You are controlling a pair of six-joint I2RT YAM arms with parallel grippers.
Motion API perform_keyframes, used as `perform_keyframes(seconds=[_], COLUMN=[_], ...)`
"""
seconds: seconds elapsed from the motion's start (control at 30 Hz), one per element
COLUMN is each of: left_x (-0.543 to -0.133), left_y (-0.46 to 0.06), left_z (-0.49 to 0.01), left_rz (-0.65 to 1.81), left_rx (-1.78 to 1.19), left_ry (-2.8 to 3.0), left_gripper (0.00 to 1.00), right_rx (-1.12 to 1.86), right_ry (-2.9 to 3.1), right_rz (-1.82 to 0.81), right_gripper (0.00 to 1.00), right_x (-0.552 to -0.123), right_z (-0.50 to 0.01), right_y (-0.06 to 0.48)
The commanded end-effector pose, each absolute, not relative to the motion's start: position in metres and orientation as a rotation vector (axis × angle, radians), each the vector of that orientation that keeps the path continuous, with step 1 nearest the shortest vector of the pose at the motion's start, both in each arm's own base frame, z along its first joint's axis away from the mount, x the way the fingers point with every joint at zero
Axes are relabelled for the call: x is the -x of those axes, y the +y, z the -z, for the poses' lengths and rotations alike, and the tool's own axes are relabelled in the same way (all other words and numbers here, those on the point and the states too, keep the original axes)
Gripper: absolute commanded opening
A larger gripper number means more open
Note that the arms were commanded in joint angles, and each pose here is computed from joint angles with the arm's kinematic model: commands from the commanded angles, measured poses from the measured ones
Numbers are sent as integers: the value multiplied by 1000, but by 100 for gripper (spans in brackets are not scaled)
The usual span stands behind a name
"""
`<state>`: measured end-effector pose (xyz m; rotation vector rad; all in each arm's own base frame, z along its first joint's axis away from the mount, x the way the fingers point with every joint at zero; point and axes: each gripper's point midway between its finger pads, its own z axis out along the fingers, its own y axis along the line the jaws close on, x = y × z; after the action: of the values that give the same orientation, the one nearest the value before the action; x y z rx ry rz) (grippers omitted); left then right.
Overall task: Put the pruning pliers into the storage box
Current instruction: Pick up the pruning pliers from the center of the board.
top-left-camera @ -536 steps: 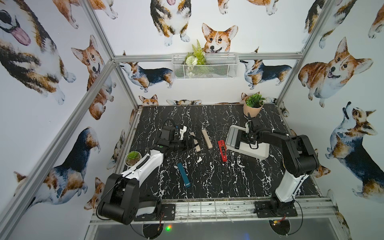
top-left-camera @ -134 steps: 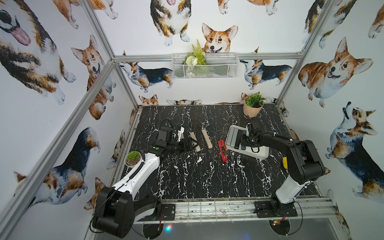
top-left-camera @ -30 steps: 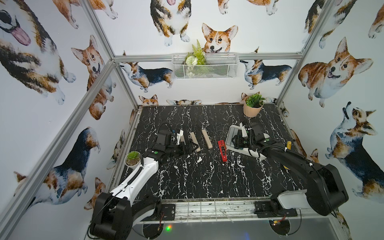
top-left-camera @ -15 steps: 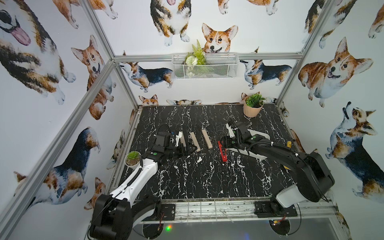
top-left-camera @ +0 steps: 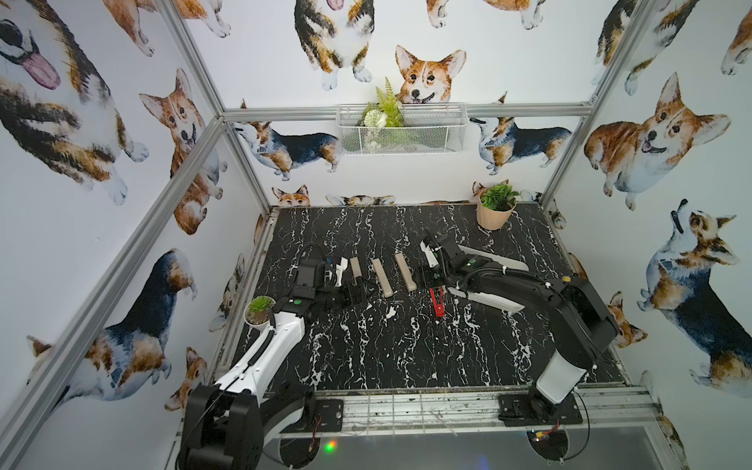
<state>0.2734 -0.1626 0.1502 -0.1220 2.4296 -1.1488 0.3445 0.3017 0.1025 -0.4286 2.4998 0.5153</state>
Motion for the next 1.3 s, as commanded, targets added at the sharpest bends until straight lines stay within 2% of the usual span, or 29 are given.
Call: perform_keyframes(seconds=[0.0, 1.27], left_x=[-272, -270], left_y=[-159, -144], left_z=[-154, -148], left_rz=[1180, 1206], left_rx=[133, 198], left_ry=[2417, 2407], left_gripper=[100, 100], right_rx=[471, 582], right_ry=[2499, 2603], right_rz=[-492, -359], right_gripper=[68, 66], right_x=[-348, -368], right_z=[-99, -32], right_y=[308, 336])
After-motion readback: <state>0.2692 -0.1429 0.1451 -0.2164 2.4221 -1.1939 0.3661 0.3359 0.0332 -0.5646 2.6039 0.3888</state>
